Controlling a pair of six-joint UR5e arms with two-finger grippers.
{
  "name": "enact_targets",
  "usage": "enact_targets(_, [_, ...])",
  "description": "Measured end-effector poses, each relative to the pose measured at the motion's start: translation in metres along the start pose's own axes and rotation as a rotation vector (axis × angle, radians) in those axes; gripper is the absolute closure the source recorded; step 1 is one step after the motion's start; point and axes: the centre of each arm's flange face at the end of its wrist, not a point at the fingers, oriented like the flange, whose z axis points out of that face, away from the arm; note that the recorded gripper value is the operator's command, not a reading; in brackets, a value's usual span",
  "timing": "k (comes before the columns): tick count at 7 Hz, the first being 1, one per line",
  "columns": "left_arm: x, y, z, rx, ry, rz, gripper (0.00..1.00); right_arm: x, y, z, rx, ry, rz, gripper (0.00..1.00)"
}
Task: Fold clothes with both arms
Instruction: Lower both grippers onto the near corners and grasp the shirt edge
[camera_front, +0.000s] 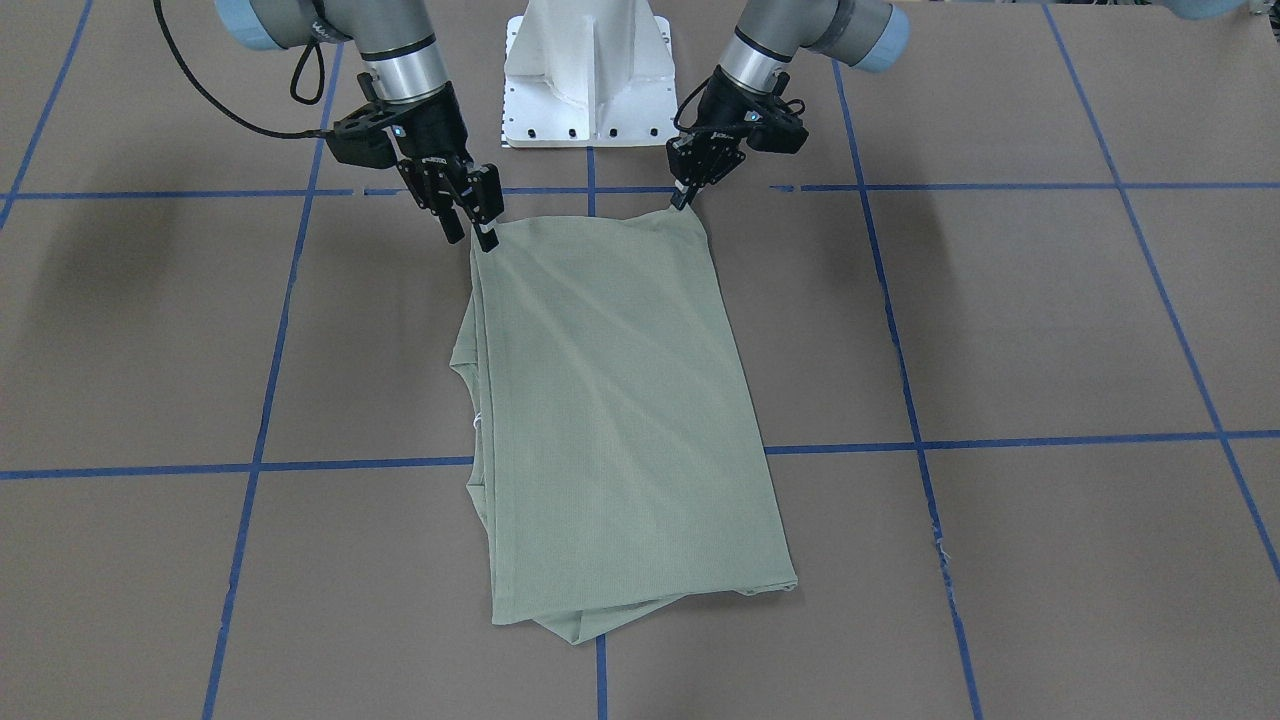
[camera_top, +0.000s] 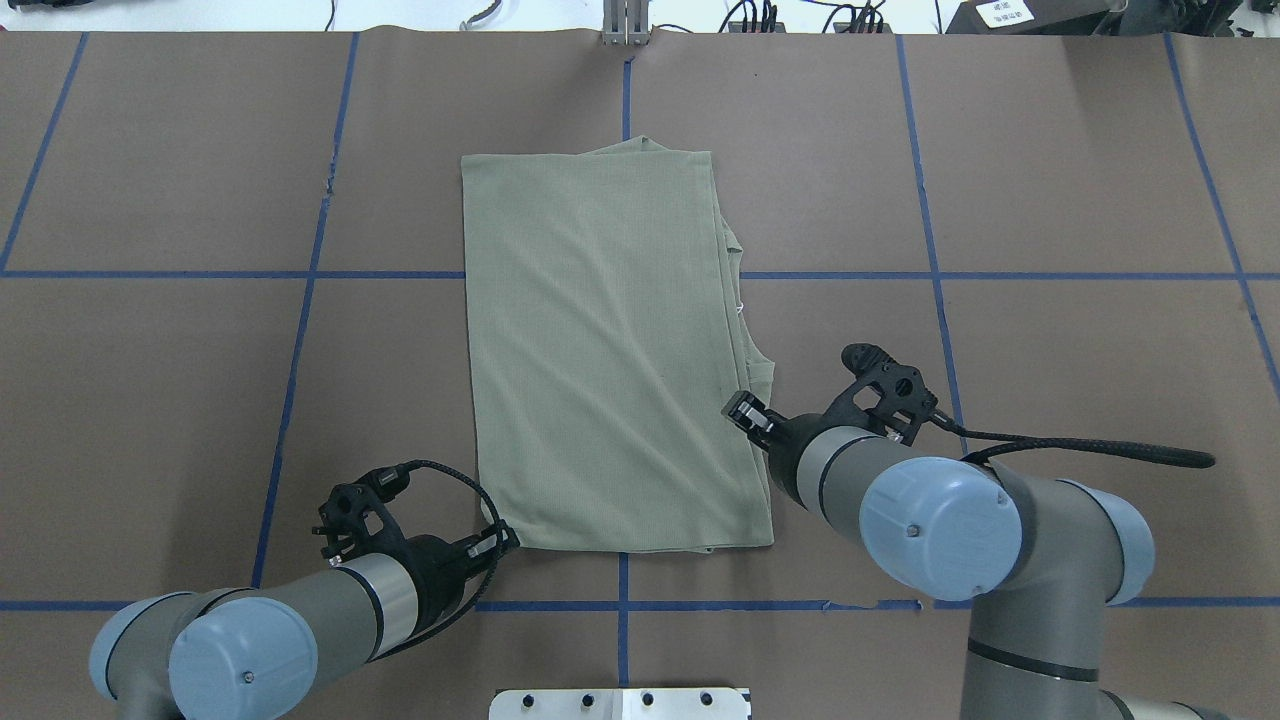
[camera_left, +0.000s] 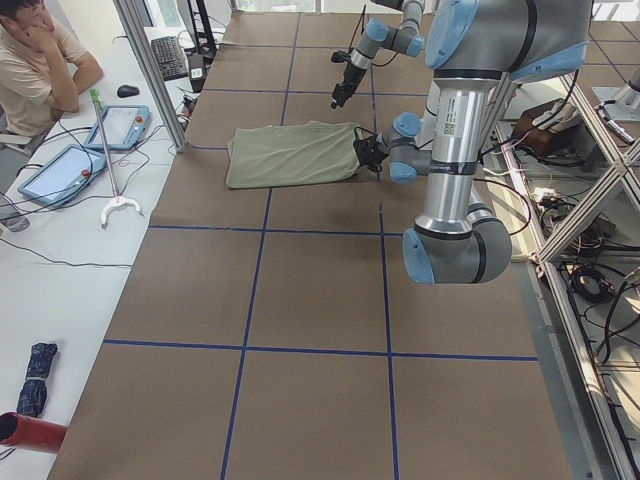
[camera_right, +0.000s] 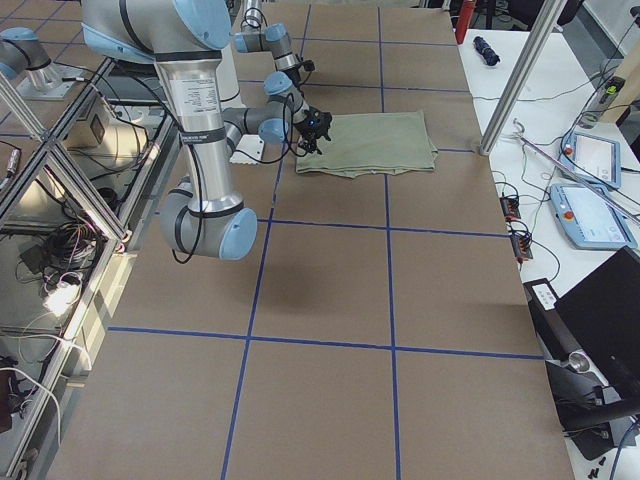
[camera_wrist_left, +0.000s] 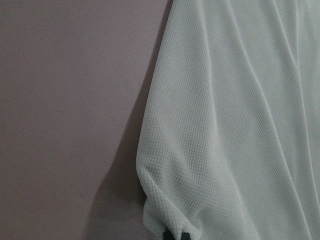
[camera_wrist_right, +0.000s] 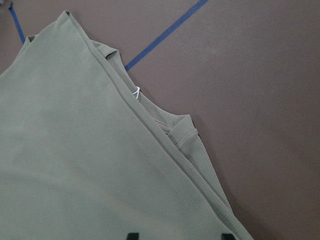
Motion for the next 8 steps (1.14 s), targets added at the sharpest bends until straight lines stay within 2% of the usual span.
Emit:
enact_targets(2, [0.003,0.000,-0.003,-0.003,0.007,-0.002,1.00,0.007,0.022,0.036,0.018,0.073,-0.006,0.27])
enact_targets(3, [0.003,0.000,-0.003,-0.004,0.008,-0.002,1.00,0.013,0.032,0.045,0.015,0.093,-0.017,0.27])
enact_targets(7, [0.003,-0.001,-0.003,-0.003,0.007,-0.001,1.00,0.030,0.064,0.052,-0.002,0.119,-0.052,0.24])
enact_targets(8, [0.003,-0.001,-0.003,-0.003,0.007,-0.001,1.00,0.033,0.067,0.054,-0.002,0.125,-0.058,0.27])
